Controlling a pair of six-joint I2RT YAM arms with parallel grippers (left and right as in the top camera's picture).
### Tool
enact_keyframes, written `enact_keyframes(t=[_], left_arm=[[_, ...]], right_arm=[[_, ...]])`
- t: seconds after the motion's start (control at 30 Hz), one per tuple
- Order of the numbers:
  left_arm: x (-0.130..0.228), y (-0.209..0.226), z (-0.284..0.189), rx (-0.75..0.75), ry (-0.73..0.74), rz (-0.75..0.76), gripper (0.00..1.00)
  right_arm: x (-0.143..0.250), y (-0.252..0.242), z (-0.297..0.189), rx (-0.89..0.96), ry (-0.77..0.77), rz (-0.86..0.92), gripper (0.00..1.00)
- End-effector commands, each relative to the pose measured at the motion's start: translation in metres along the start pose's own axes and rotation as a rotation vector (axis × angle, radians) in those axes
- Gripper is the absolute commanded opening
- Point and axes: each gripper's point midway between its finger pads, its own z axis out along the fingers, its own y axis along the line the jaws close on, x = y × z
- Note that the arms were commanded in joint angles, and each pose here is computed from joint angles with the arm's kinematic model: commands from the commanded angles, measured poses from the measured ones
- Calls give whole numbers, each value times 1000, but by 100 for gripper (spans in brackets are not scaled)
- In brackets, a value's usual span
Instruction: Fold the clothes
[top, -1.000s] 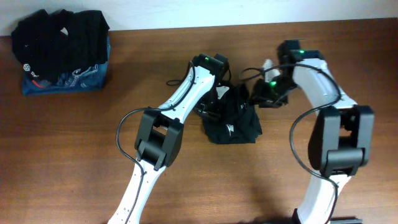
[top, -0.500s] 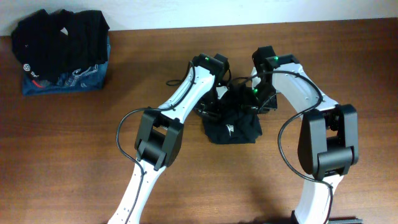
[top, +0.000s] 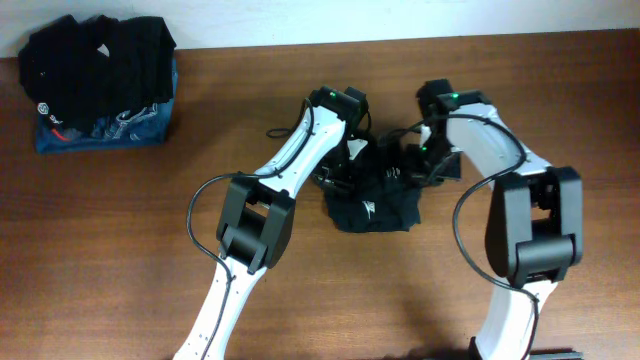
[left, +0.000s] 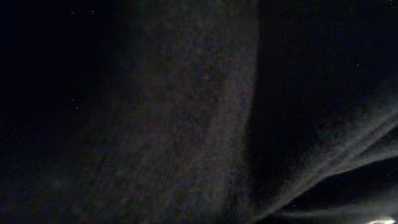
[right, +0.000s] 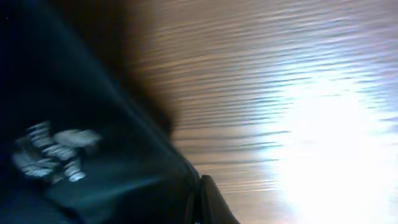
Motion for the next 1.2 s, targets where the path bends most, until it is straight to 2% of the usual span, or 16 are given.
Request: enact_keyframes(t=[0.0, 0.2, 0.27, 0.4, 0.43, 0.47, 0.5, 0.53, 0.73, 0.87, 0.93, 1.03, 1.17], left_arm=[[3, 15, 17, -54, 45, 4, 28], [6, 20, 15, -56, 54, -7, 29], [6, 22, 15, -59, 55, -11, 29], [9, 24, 14, -63, 67, -16, 29], [10, 25, 14, -63, 69, -17, 28], [10, 25, 14, -62, 69, -18, 28], [9, 24, 12, -62, 65, -17, 28], [8, 24, 9, -62, 59, -16, 28], [5, 18, -45, -114, -27, 5, 30], [12, 11, -67, -102, -44, 8, 34], [14, -5, -70, -24, -49, 16, 35], [15, -14, -69, 2, -45, 27, 34], [17, -27, -67, -2, -42, 80, 34]], right_arm=[[-6, -39, 2, 51, 3, 94, 4], [-10, -61, 0, 46, 2, 153, 4], [-10, -61, 1, 47, 5, 144, 7], [-9, -61, 0, 47, 6, 141, 38], [-9, -61, 0, 47, 9, 141, 50], [-8, -61, 0, 48, 14, 137, 72], [-6, -61, -2, 50, 21, 123, 84], [-6, -61, -5, 51, 24, 117, 86], [-9, -55, -43, 31, 13, 113, 86], [-3, -28, -57, -117, 37, 61, 86], [5, -2, -60, -259, 73, -5, 86], [8, 14, -61, -299, 75, -47, 85], [-6, 32, -60, -309, 4, -102, 62]])
